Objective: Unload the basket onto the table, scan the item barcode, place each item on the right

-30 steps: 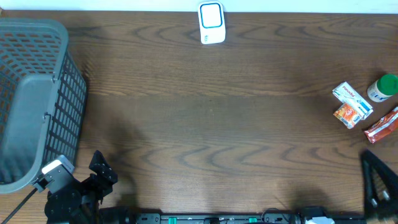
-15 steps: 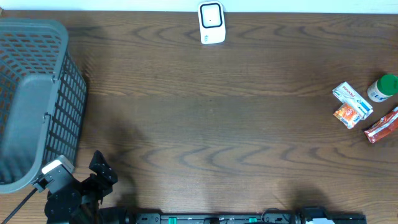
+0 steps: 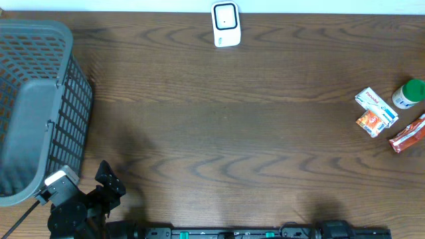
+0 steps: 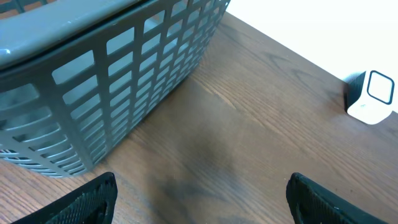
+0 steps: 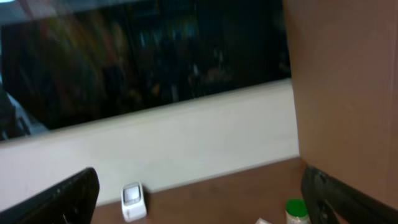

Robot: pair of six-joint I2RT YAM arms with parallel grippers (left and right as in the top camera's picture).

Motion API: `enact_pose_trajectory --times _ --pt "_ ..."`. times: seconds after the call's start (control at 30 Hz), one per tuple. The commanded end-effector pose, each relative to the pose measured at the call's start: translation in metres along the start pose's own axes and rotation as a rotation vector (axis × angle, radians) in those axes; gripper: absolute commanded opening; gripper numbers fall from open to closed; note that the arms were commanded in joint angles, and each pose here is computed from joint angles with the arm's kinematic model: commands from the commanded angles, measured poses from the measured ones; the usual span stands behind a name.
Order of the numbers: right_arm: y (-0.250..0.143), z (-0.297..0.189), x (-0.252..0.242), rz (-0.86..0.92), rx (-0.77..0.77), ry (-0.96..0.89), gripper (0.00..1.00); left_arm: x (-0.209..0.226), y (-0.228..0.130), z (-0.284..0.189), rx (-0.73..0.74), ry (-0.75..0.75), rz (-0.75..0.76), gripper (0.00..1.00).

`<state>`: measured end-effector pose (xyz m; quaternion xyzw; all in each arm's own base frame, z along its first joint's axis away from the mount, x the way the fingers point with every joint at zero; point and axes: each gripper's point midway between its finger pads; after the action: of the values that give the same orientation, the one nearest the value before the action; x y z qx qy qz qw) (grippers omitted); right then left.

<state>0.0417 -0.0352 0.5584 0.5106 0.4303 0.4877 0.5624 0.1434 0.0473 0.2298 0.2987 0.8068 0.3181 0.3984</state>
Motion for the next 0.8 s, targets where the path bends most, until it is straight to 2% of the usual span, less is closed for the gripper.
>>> enact_pose_trajectory --times 0.0,0.33,0.77 --pt "-0.017 0.011 0.000 -0.017 0.012 -0.020 0.99 0.002 0.001 0.000 -0.006 0.010 -0.010 0.87" --pt "-0.056 0.052 0.016 -0.003 -0.049 0.017 0.99 0.002 0.001 0.000 -0.006 0.011 -0.010 0.87" --pt "-0.130 0.084 0.023 0.061 -0.119 0.014 0.99 0.002 0.001 0.000 -0.006 0.011 -0.010 0.87"
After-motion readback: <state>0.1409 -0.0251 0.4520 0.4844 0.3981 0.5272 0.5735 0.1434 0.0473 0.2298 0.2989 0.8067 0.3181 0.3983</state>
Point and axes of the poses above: each gripper's point midway between its finger pads, its own z axis out along the fingers, its own x axis along the line the jaws close on, y = z × x, and after that the axes turned 12 degrees about -z, right-handed
